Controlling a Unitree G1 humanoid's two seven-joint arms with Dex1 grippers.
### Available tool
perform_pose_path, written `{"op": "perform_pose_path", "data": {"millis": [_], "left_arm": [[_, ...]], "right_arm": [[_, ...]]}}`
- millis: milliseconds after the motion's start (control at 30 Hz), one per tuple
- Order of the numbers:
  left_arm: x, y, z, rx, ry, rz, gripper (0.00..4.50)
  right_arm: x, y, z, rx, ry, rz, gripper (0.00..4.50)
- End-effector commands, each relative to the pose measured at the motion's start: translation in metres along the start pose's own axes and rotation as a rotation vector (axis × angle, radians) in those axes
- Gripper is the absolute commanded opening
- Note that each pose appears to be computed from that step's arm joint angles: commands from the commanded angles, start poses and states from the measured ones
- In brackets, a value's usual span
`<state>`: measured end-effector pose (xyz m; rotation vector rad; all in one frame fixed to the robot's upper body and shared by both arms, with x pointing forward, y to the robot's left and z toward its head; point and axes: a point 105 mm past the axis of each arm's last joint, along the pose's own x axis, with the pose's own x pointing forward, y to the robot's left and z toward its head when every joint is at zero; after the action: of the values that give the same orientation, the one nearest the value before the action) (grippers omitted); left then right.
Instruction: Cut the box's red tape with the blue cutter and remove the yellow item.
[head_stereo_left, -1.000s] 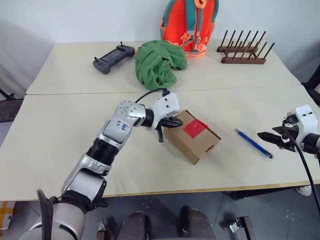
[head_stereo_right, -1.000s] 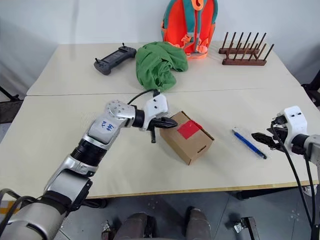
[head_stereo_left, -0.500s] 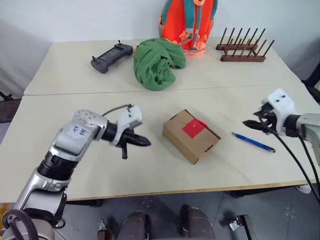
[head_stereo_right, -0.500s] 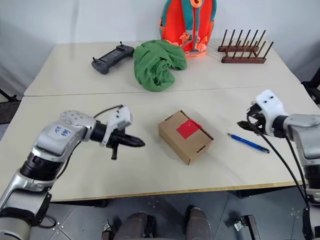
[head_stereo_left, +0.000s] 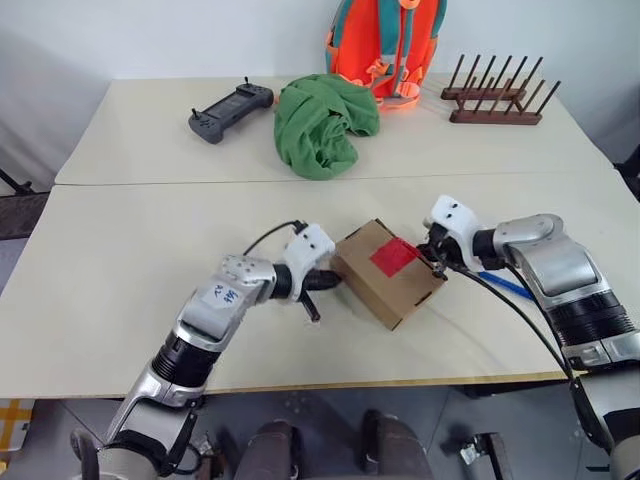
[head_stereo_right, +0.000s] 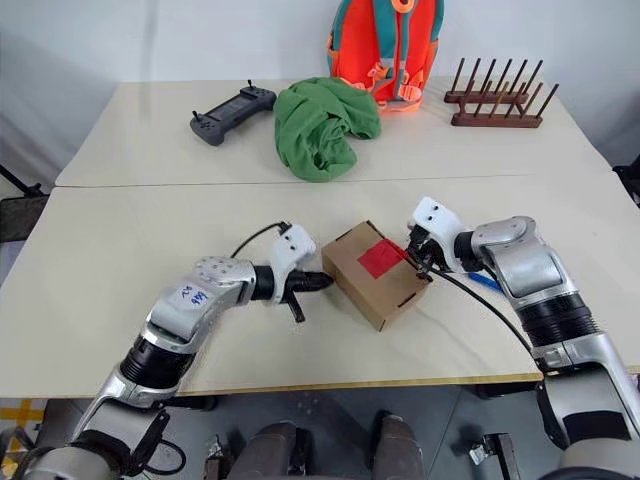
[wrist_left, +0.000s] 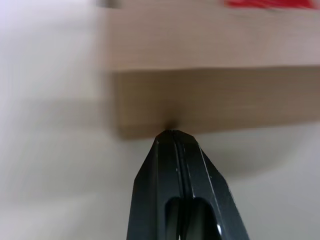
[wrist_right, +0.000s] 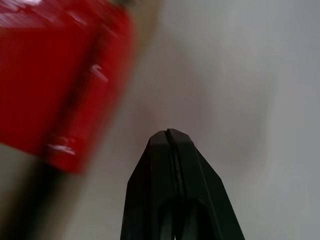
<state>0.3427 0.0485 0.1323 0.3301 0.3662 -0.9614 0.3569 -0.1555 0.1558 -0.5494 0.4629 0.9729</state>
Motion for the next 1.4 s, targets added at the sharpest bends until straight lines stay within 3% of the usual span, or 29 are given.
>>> {"op": "perform_pose_path", "data": {"millis": [33, 200, 400, 500, 667, 800, 933, 1100, 1400], "left_arm": [[-0.004, 0.006, 0.015, 0.031, -0.052, 0.025, 0.00], [-0.011, 0.012, 0.012, 0.041, -0.036, 0.028, 0.00], [-0.016, 0.015, 0.010, 0.063, -0.011, 0.014, 0.00], [-0.021, 0.021, 0.011, 0.073, -0.008, 0.033, 0.00], [-0.041, 0.042, 0.018, 0.069, -0.043, 0.087, 0.00], [-0.057, 0.042, 0.039, 0.029, -0.153, 0.024, 0.00], [-0.058, 0.022, 0.064, -0.004, -0.261, -0.121, 0.00], [-0.039, 0.007, 0.067, 0.057, -0.212, -0.211, 0.00], [-0.016, 0.004, 0.045, 0.235, -0.028, -0.270, 0.00]], "right_arm": [[-0.002, 0.023, 0.019, -0.028, -0.040, 0.068, 0.01], [0.006, 0.036, 0.028, -0.012, -0.054, 0.077, 0.01], [0.020, 0.029, 0.022, 0.010, -0.027, 0.003, 0.01], [0.015, 0.009, 0.009, 0.007, 0.029, -0.120, 0.01], [-0.018, -0.028, 0.001, 0.012, 0.054, -0.307, 0.01], [-0.049, -0.029, 0.016, 0.021, 0.006, -0.321, 1.26], [-0.059, -0.024, 0.047, 0.075, -0.134, -0.334, 2.62], [-0.043, -0.015, 0.059, 0.118, -0.193, -0.302, 4.40], [-0.011, -0.007, 0.033, 0.169, -0.140, -0.272, 4.46]]}}
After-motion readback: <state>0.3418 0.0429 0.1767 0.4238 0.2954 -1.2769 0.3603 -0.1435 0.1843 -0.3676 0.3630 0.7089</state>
